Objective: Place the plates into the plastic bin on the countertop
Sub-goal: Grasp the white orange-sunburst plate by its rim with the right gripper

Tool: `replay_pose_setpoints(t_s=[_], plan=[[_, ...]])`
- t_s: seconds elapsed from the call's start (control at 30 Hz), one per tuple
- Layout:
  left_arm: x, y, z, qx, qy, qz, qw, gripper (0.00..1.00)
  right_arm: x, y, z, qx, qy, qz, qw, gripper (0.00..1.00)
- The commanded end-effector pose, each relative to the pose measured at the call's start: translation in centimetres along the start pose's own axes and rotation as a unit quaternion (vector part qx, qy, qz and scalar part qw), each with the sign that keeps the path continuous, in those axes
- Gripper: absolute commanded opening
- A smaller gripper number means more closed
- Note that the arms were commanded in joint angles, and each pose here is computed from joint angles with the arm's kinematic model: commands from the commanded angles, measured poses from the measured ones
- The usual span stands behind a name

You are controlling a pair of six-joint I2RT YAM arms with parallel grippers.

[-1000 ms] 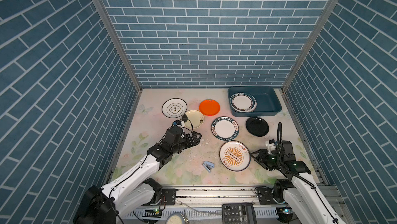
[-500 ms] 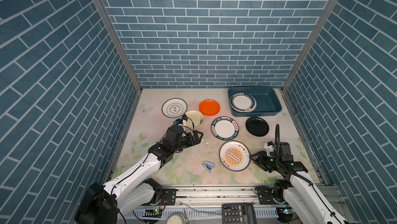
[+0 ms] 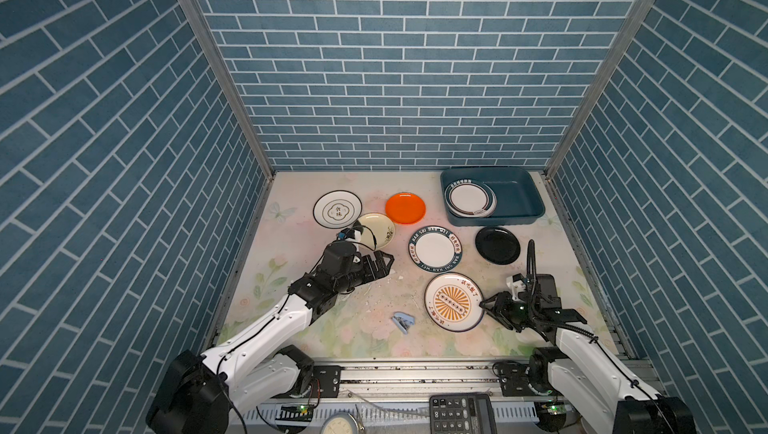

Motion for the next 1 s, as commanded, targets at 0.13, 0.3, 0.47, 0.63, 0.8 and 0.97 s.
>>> replay_pose_setpoints(t_s=[0.13,0.3,0.47,0.63,0.8,0.97], plan=[[-0.9,-0.4,0.5,-0.003,0.0,-0.016,1.0,0.99,-0.4,-0.7,0.1,0.007,0.017,0.004,1.0,0.36],[-1.0,-0.8,0.5,0.002,0.001,-0.015,1.0,1.0,-0.4,-1.0,0.5,0.006,0.014,0.002,1.0,0.31],[-1.1,-1.1,0.5,0.006,0.0,-0.016,1.0,1.0,-0.4,-1.2,0.6,0.009,0.012,0.001,1.0,0.27],[-1.1,-1.4,0.6,0.007,0.001,-0.015,1.0,1.0,-0.5,-1.3,0.7,0.009,0.011,-0.003,1.0,0.2],[-1.2,-1.9,0.6,0.013,0.001,-0.016,1.0,1.0,-0.5,-1.3,0.9,0.006,0.01,-0.007,1.0,0.14],[-1.3,-2.2,0.7,0.018,-0.001,-0.018,1.0,1.0,-0.7,-1.2,0.9,-0.003,0.006,-0.021,1.0,0.12]])
Point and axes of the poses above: each gripper's point midway between its finger pads, its own y axis back along the fingers, its own x axis along the line the jaws close on, z = x × y, the point moved 10 cm from there along y, back along the fingers, and after that the axes turned 2 degrees about -y, right-handed, at the moved point
